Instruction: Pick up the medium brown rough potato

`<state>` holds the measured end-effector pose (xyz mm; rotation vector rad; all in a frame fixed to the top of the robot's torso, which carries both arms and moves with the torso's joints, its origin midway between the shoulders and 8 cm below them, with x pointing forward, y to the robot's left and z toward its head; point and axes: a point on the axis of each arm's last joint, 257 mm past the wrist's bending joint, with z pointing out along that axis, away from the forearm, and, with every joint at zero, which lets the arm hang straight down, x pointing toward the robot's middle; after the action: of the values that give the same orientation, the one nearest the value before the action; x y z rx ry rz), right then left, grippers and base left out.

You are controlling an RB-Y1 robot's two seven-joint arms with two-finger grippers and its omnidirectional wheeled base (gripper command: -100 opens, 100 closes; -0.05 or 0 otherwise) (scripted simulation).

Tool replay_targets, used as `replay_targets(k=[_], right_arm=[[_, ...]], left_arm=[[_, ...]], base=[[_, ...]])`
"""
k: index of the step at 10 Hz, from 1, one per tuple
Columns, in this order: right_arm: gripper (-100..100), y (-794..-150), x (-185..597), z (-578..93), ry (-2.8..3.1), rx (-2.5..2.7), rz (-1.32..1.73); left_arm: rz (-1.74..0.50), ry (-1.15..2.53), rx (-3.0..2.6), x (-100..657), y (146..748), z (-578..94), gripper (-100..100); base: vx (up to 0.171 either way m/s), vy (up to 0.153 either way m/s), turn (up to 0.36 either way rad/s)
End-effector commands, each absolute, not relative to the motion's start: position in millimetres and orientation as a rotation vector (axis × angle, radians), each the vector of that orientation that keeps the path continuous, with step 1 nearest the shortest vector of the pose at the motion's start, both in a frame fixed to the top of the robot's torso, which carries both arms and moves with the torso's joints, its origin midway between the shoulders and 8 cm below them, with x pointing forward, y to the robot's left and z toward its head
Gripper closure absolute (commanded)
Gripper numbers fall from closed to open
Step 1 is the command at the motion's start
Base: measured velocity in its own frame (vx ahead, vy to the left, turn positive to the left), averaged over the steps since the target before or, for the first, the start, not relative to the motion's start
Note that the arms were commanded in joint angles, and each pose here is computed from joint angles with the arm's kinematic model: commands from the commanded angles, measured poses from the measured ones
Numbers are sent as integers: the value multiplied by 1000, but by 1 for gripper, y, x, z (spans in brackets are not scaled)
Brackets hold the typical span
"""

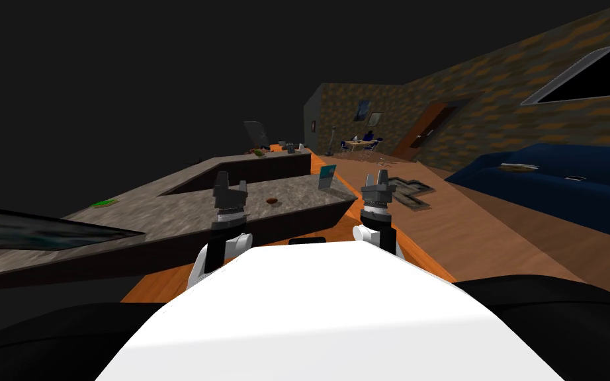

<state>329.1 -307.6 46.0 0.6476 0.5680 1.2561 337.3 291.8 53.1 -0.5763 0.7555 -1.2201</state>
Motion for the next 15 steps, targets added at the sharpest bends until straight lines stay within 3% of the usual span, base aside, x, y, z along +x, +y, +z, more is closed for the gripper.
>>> replay_targets(k=[1, 7, 15], right_arm=[[0, -308, 329, 46, 568, 648, 1256], [0, -308, 329, 46, 568, 648, 1256], [0, -308, 329, 46, 568, 648, 1256]], left_arm=[[-1192, 780, -597, 341, 299, 49, -100], [-1054, 868, -658, 355, 330, 39, -100], [-908, 945, -734, 366, 369, 29, -100]], base=[[-21, 89, -39], [-39, 101, -70], [-32, 61, -61]])
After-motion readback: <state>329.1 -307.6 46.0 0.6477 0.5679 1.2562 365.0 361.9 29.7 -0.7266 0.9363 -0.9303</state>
